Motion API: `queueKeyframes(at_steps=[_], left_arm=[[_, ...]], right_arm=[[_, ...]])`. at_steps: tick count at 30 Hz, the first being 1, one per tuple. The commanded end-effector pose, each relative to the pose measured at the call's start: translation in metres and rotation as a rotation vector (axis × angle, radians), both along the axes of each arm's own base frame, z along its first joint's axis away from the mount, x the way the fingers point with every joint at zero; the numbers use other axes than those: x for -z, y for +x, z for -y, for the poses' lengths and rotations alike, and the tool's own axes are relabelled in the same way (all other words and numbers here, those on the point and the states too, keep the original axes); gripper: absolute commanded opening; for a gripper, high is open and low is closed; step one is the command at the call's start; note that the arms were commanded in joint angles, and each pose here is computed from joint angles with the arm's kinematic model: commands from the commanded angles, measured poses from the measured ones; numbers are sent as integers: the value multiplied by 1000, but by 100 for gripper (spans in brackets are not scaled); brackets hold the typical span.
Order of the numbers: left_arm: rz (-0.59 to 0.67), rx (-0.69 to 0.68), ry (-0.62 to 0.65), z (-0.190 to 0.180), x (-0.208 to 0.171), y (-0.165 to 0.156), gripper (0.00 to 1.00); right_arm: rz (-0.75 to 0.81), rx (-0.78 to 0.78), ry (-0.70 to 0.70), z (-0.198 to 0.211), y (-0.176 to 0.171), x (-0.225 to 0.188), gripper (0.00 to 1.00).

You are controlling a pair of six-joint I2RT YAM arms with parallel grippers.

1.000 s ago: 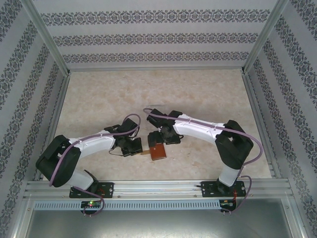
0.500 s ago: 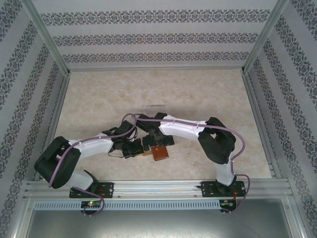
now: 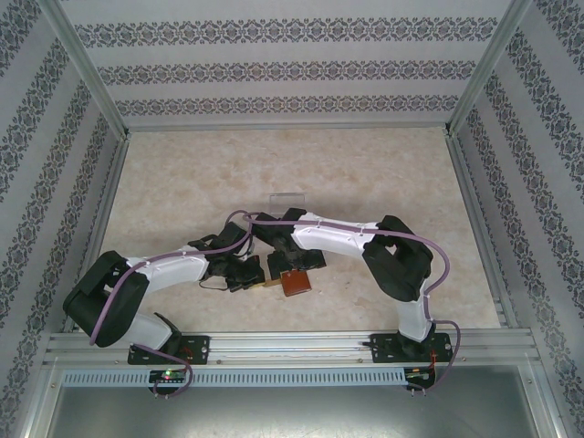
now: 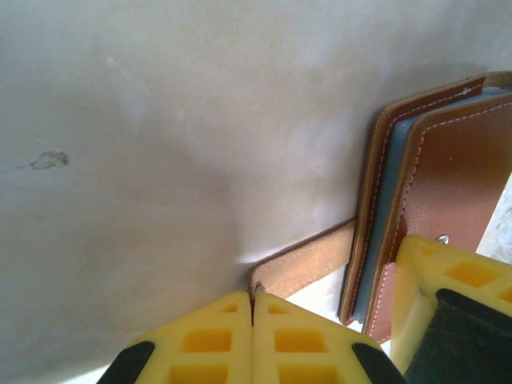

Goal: Take the credit cards out of the card holder

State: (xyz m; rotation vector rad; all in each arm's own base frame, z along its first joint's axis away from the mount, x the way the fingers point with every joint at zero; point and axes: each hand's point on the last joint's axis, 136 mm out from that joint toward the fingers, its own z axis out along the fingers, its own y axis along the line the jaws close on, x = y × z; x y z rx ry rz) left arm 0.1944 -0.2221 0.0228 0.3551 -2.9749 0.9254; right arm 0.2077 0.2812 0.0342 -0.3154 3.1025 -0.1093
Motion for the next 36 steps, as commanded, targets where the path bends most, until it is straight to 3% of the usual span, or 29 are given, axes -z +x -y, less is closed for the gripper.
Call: queueKeyframes(at_steps=[1,6,13,26,36], left_arm=[[14,-5,-8,0,-3,3,5],[16,-2,-8,0,-3,4,5],[13,4,0,0,-2,3,5],[14,6,8,-1,-1,4,5],[12,5,16,-1,-2,5,5]], right_arm=[[22,0,-3,1,-1,-10,96],[-13,26,100,-16,-8,3,98],[-18,45,59,-10,-8,17,98],[50,25,-14,9,0,-14,98],[68,24,31,7,0,-31,98]])
